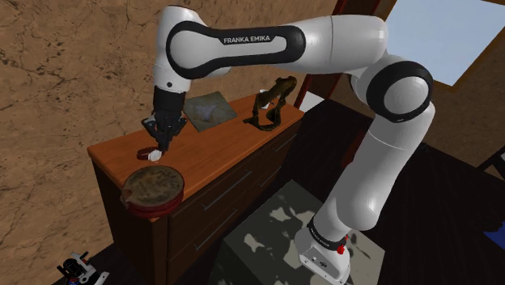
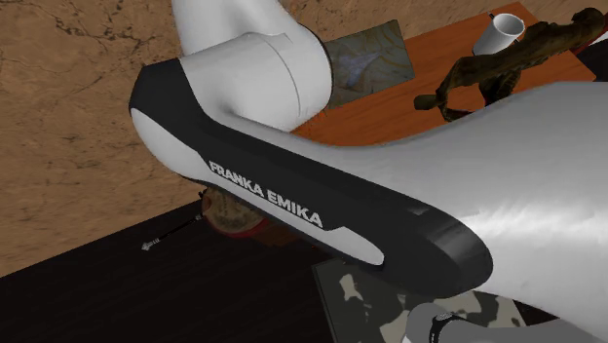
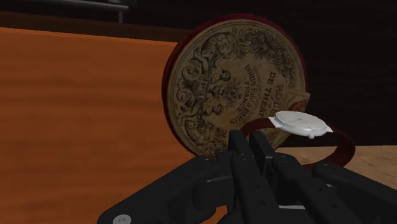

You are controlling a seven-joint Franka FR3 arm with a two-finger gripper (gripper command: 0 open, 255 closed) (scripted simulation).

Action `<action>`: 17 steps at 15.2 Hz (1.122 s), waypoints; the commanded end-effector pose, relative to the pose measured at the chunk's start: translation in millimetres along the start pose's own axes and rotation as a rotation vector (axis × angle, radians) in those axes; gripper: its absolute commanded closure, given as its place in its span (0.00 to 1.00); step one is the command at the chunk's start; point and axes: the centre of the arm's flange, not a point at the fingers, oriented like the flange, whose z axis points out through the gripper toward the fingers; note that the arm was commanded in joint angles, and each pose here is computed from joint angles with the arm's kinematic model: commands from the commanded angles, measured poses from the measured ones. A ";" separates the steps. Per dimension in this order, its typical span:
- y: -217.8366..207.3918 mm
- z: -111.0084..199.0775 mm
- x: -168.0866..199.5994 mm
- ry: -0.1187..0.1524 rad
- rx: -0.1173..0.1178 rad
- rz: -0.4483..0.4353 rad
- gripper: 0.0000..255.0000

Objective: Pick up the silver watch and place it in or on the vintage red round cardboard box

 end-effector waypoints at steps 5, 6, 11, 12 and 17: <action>-3.2 26.2 -13.5 0.001 0.000 0.001 1.00; -2.1 31.3 -12.9 0.001 0.000 0.001 1.00; 3.5 56.9 -9.9 0.001 0.000 0.001 1.00; 4.6 62.0 -9.3 0.001 0.000 0.001 1.00; 9.3 83.0 -6.8 0.001 0.000 0.001 1.00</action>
